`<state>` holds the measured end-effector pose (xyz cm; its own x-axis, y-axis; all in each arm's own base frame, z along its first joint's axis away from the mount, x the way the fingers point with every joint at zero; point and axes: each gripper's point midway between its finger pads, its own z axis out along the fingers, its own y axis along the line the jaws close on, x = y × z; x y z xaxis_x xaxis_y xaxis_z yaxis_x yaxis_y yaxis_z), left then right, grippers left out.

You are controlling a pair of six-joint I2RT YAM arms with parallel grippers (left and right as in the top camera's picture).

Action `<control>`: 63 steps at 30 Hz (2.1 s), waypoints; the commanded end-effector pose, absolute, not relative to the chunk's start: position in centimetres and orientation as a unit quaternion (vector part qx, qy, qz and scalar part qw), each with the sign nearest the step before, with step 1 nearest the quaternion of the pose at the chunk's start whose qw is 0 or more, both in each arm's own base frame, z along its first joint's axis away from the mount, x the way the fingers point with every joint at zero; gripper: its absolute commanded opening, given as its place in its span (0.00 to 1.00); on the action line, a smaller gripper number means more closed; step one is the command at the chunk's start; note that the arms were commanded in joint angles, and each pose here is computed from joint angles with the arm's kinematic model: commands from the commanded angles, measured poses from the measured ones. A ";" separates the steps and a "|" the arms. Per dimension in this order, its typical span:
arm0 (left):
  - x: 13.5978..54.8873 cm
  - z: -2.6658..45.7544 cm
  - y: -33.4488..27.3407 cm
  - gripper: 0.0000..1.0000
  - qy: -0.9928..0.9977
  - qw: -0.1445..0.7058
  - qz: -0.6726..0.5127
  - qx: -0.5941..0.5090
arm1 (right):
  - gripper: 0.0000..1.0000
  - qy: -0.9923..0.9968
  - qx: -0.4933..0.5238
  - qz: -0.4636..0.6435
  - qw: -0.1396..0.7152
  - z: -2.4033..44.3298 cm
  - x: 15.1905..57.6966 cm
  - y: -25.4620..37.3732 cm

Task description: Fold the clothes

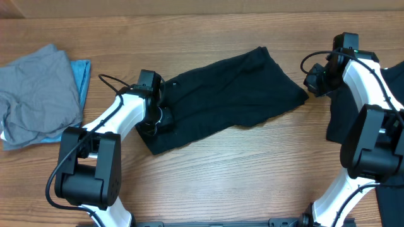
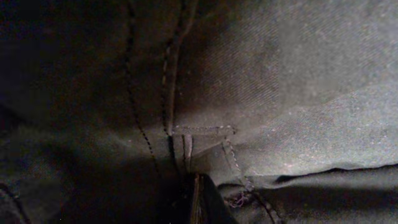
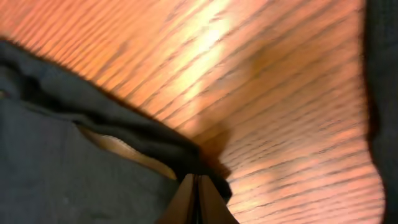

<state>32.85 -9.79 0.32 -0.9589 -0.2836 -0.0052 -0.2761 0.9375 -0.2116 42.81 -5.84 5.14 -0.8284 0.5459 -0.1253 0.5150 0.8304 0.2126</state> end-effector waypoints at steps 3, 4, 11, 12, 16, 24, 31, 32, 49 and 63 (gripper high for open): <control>36.7 11.0 -9.8 0.04 0.973 0.156 -0.120 -0.117 | 0.04 0.943 0.169 0.200 0.208 15.5 45.7 -1.2; 37.1 13.2 -10.0 0.04 0.968 0.186 -0.130 -0.112 | 0.04 0.939 0.159 0.214 0.216 16.4 45.8 -0.4; 37.0 15.2 -11.1 0.04 0.960 0.213 -0.146 -0.109 | 0.04 0.939 0.069 0.248 0.226 16.8 46.4 6.1; 36.9 14.4 -11.4 0.04 0.962 0.204 -0.144 -0.110 | 0.04 0.940 0.048 0.248 0.229 16.6 46.4 7.2; 36.8 10.4 -12.9 0.04 0.973 0.158 -0.133 -0.105 | 0.04 0.945 0.003 0.238 0.224 15.2 45.9 11.1; 38.3 3.2 -15.5 0.04 0.980 0.119 -0.124 -0.098 | 0.04 0.945 -0.045 0.255 0.200 11.6 45.6 17.7; 38.8 -0.5 -15.7 0.04 0.981 0.101 -0.118 -0.114 | 0.04 0.950 -0.066 0.256 0.169 6.2 45.9 20.5; 38.8 -1.2 -15.7 0.04 0.982 0.097 -0.115 -0.114 | 0.04 0.952 -0.065 0.254 0.158 5.0 45.8 20.6; 38.8 -4.0 -15.2 0.04 0.985 0.085 -0.094 -0.117 | 0.04 0.960 -0.025 0.148 0.235 0.2 50.7 17.6; 38.7 -4.1 -14.6 0.04 0.986 0.086 -0.078 -0.120 | 0.04 0.932 0.018 0.110 0.345 2.6 56.1 13.8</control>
